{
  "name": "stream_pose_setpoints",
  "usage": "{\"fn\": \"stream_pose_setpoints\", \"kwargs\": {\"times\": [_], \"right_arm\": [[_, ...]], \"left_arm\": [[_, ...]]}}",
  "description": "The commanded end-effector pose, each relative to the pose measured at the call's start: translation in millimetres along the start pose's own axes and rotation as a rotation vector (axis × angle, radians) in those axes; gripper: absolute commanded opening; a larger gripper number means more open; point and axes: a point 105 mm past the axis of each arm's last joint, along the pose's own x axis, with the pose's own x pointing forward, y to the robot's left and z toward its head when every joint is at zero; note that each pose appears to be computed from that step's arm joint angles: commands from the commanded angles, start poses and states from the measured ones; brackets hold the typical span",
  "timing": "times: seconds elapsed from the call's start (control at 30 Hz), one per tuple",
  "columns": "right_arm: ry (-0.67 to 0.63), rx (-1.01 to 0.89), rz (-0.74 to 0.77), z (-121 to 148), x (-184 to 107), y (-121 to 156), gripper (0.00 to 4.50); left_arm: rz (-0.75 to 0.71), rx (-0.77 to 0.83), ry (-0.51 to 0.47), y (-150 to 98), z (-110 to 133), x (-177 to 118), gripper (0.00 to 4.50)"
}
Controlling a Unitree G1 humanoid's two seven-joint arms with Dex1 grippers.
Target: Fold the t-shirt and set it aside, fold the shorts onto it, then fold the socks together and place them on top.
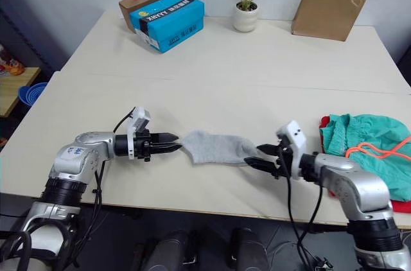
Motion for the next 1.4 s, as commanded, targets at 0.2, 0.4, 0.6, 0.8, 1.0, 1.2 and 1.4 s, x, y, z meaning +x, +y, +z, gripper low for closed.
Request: {"fn": "stream_pose_setpoints", "kwargs": {"times": [0.2,0.4,0.6,0.8,1.0,1.2,1.4], "right_arm": [[-0.231,-0.168,0.132,49,-13,29,3.23],[-0.296,-0.355,0.080,47,36,41,1.05],[-0.264,-0.432,-0.077,15,65,31,0.03],[-0.244,-0.403,-0.134,-12,51,13,0.03],[-0.322,-0.324,-0.150,-15,30,7,0.03],[-0.458,-0.095,-0.102,8,1,17,0.38],[-0.253,0.242,-0.120,-15,-7,24,2.39]], "left_arm": [[-0.051,0.157,-0.248,-25,50,-9,2.26],[-0.081,0.217,-0.256,-38,43,35,0.29],[0.085,0.233,-0.235,-21,25,65,0.00],[0.152,0.221,-0.076,-13,-21,72,0.00],[0.157,0.249,-0.082,-15,-26,71,0.00],[-0.006,0.288,-0.309,-40,13,59,0.00],[-0.105,0.344,-0.282,-49,24,56,0.00]]}}
